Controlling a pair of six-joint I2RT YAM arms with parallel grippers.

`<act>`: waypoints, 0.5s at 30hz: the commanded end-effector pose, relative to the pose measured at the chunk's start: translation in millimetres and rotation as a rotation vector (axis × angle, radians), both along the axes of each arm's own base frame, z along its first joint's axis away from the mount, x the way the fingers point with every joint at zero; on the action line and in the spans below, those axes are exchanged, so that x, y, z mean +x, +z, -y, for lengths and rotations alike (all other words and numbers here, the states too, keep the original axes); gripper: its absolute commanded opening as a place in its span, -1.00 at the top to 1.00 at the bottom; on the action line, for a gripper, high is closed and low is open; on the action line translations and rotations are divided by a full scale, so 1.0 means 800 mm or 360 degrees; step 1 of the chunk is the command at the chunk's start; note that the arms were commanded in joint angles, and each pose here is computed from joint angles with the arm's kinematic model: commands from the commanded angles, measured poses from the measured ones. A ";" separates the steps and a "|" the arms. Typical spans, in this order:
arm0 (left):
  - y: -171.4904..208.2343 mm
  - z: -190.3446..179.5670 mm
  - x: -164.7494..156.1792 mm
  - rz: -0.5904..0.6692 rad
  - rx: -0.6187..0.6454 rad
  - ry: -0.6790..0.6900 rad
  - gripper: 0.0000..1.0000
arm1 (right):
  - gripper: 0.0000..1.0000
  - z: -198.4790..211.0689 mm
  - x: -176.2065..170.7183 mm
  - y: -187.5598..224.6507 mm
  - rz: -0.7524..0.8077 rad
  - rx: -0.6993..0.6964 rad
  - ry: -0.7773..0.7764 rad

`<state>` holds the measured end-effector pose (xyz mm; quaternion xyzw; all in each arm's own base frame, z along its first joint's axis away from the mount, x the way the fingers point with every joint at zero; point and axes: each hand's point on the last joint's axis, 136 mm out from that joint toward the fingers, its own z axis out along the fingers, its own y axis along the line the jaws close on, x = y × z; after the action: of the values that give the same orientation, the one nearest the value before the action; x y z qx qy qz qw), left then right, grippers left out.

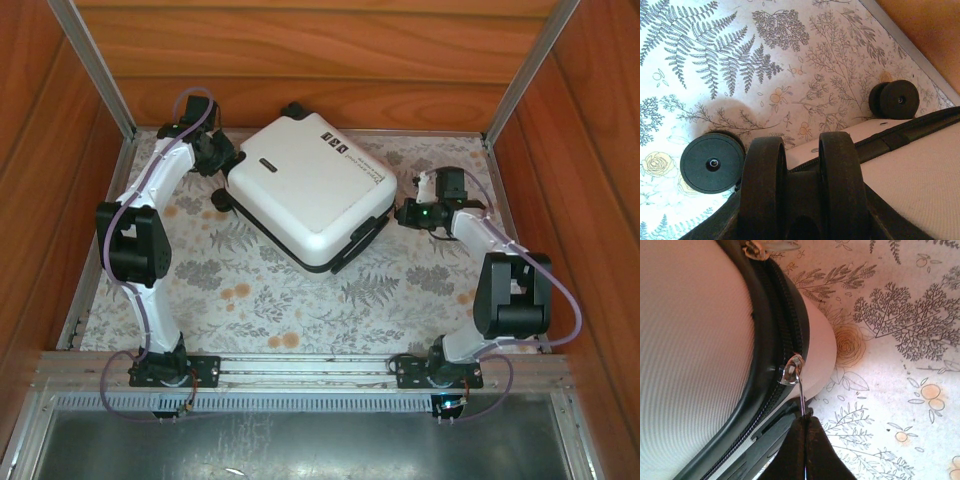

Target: Pack the luggage

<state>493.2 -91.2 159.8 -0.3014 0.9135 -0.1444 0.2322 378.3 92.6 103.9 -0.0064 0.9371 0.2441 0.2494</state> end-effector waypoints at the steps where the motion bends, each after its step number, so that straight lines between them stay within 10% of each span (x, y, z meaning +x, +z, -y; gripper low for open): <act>1: -0.126 -0.046 -0.059 -0.0512 0.0439 -0.0293 1.00 | 1.00 0.056 0.036 0.004 0.0062 -0.0233 -0.0162; 15: -0.133 -0.047 -0.058 -0.0528 0.0466 -0.0324 1.00 | 0.95 0.054 0.089 -0.007 0.0126 -0.0384 0.0141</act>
<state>497.1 -90.3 157.7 -0.3048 0.9122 -0.1420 0.2341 418.8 90.3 98.5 -0.0871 0.9479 0.2105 0.2227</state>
